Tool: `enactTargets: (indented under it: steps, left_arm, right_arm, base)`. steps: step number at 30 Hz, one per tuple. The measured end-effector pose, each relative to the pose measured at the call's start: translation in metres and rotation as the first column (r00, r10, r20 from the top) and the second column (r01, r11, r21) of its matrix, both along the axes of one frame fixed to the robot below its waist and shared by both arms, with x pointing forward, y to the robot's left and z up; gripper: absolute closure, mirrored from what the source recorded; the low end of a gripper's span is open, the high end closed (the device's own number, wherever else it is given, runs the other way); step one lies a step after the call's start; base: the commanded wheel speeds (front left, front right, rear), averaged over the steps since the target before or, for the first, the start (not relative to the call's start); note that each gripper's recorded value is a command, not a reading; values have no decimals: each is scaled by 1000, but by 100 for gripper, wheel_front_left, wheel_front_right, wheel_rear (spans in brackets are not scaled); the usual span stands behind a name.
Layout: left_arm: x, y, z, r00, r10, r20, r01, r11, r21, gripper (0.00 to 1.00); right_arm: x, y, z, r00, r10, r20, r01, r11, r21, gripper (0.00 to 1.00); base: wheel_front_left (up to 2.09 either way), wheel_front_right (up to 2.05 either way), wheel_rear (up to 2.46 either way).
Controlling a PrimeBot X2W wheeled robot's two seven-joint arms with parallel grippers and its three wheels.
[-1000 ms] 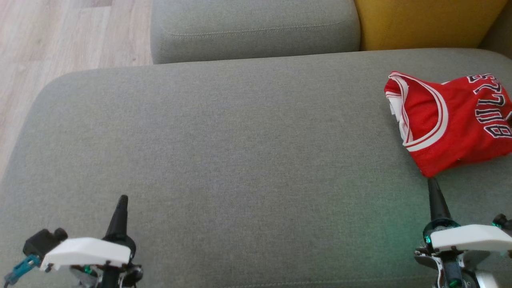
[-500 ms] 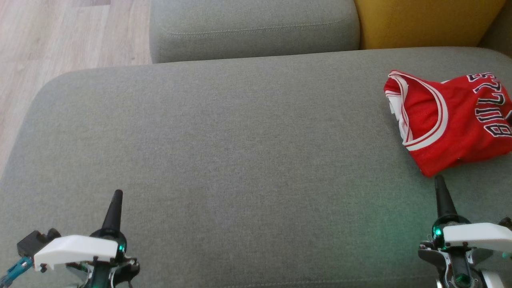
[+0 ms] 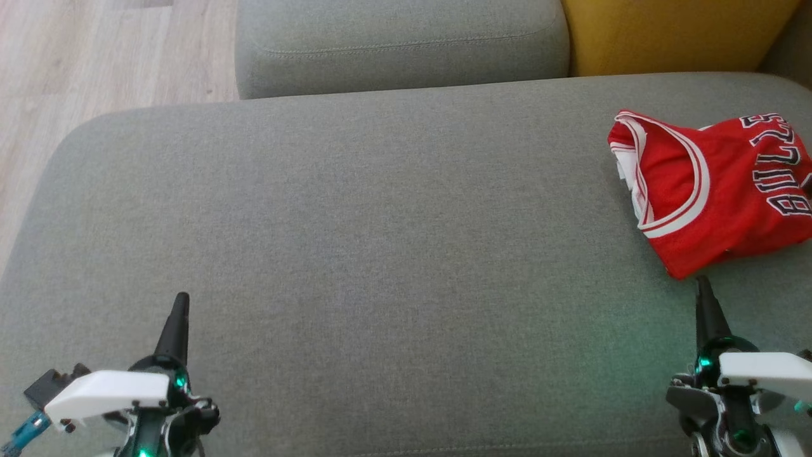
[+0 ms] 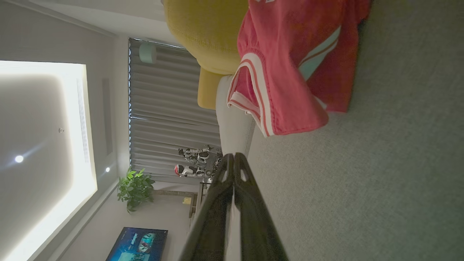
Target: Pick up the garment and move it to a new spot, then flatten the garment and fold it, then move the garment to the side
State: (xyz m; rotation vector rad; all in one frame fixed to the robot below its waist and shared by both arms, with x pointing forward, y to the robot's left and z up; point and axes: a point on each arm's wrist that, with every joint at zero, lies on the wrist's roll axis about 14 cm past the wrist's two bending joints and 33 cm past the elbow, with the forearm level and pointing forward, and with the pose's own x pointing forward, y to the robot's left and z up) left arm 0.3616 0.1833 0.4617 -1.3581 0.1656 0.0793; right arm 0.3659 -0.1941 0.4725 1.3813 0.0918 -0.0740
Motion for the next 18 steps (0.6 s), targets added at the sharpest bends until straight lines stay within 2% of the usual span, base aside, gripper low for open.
enactTargets:
  steps: [18]
  left_arm:
    - [12, 4, 15, 997, 43, 57, -31, 978, -204, 100]
  right_arm:
    - [8, -9, 6, 998, -53, 23, 47, 979, 197, 100]
  base:
    - [0, 0, 0]
